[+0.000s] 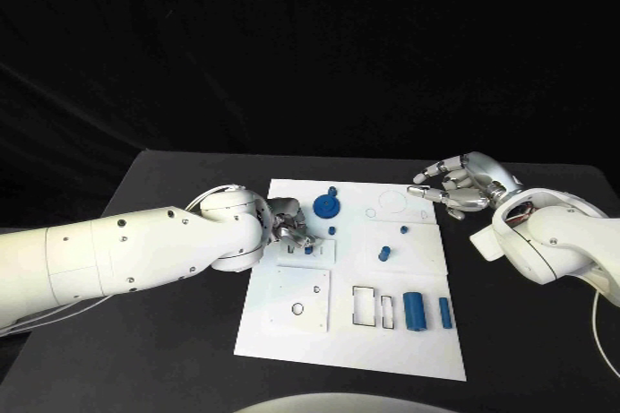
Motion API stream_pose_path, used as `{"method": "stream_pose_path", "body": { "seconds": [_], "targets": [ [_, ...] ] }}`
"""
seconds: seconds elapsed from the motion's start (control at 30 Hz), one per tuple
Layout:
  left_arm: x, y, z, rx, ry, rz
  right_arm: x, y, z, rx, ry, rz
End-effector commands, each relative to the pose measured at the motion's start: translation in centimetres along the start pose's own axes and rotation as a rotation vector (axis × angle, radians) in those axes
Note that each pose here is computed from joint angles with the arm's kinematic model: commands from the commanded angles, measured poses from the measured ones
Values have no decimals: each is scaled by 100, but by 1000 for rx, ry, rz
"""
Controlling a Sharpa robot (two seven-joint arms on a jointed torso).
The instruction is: Assemble the parts on the task board
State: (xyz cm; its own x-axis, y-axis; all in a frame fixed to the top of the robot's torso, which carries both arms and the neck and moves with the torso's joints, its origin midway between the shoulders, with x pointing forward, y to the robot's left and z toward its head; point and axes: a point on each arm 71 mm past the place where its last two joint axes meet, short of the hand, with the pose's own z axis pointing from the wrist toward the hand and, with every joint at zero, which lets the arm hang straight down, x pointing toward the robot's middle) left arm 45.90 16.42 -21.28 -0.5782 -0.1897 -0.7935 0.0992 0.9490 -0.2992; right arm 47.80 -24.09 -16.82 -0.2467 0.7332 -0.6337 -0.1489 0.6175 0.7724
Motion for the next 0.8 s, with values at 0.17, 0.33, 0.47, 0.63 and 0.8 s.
{"method": "stream_pose_path", "body": {
  "seconds": [0.17, 0.33, 0.47, 0.63, 0.8],
  "targets": [
    [66, -1, 7, -3, 39, 3, 2, 4, -2, -9, 1, -1],
    [66, 1, 6, -3, 38, 1, 1, 3, -3, -9, 1, -1],
    [67, -2, 1, -2, 38, -2, 0, 3, -3, -8, 1, -1],
    [65, -8, -17, 2, 41, -16, 0, 2, -1, -9, 0, -1],
    [37, -13, -41, 6, 48, -37, -1, 0, 1, -8, 0, -1]
  ]
}}
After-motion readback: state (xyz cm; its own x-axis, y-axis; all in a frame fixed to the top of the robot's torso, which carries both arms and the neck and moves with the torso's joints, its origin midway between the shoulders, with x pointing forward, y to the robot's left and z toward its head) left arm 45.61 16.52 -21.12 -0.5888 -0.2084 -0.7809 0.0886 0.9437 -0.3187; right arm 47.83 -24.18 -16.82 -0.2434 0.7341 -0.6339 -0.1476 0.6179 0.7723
